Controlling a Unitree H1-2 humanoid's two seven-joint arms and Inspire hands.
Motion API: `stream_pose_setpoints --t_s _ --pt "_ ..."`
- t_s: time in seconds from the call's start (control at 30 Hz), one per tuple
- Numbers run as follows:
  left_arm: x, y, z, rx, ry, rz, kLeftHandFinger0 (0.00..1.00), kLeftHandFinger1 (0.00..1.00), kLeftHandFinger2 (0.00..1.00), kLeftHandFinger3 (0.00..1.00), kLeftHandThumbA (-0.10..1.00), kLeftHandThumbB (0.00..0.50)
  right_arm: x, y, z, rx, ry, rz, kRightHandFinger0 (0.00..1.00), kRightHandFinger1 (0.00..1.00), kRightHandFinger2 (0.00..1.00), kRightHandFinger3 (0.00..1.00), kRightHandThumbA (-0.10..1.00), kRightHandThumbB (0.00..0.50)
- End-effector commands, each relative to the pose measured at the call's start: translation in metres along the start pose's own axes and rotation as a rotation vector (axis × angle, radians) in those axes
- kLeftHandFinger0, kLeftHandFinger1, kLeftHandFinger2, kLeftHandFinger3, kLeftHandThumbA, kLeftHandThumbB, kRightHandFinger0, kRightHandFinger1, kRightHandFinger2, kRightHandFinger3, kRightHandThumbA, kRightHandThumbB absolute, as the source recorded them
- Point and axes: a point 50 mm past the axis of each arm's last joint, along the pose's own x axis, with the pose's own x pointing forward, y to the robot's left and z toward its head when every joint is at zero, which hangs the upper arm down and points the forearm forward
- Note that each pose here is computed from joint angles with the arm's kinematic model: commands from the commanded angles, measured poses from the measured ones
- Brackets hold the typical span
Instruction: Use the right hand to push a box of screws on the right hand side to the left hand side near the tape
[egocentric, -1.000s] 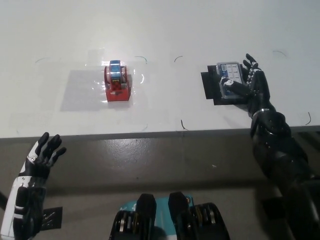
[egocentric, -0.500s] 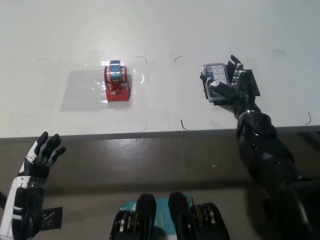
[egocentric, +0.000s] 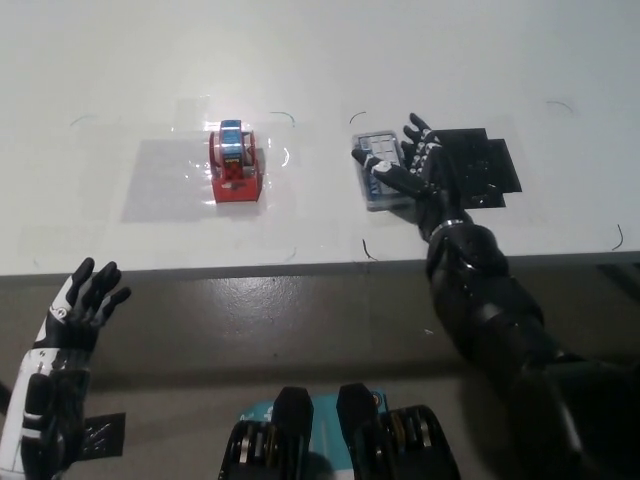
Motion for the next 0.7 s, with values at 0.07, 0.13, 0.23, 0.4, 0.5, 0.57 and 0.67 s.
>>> stream_pose_setpoints --t_s 0.07,0.13,0.23,0.4,0.5,0.57,0.67 --pt "0.003 0.000 0.009 -0.018 -0.034 -0.002 1.00 1.00 1.00 1.00 1.00 0.106 0.004 0.049 0.017 0.074 -0.020 0.103 1.00 1.00 1.00 1.00 1.00 0.180" --pt "0.007 0.002 0.009 -0.018 -0.041 -0.004 1.00 1.00 1.00 1.00 1.00 0.112 0.004 0.056 0.018 0.071 -0.018 0.117 1.00 1.00 1.00 1.00 1.00 0.159" --pt "0.009 -0.001 0.010 -0.017 -0.051 -0.005 1.00 1.00 1.00 1.00 1.00 0.107 0.003 0.060 0.018 0.083 -0.022 0.116 1.00 1.00 1.00 1.00 1.00 0.144" --pt "0.011 -0.001 0.011 -0.015 -0.055 -0.012 1.00 1.00 1.00 1.00 1.00 0.106 0.002 0.069 0.018 0.106 -0.022 0.127 1.00 1.00 1.00 1.00 1.00 0.157" --pt "0.010 -0.003 0.011 -0.008 -0.054 -0.009 1.00 1.00 1.00 1.00 1.00 0.112 0.000 0.078 0.017 0.194 -0.013 0.123 1.00 1.00 1.00 1.00 1.00 0.150" --pt "0.012 -0.002 0.012 -0.005 -0.059 -0.010 1.00 1.00 1.00 1.00 1.00 0.114 0.000 0.082 0.019 0.238 -0.007 0.118 1.00 1.00 1.00 1.00 1.00 0.146" --pt "0.016 -0.003 0.012 -0.015 -0.067 -0.011 1.00 1.00 1.00 1.00 1.00 0.108 0.001 0.091 0.023 0.331 0.007 0.099 1.00 1.00 1.00 1.00 1.00 0.144"
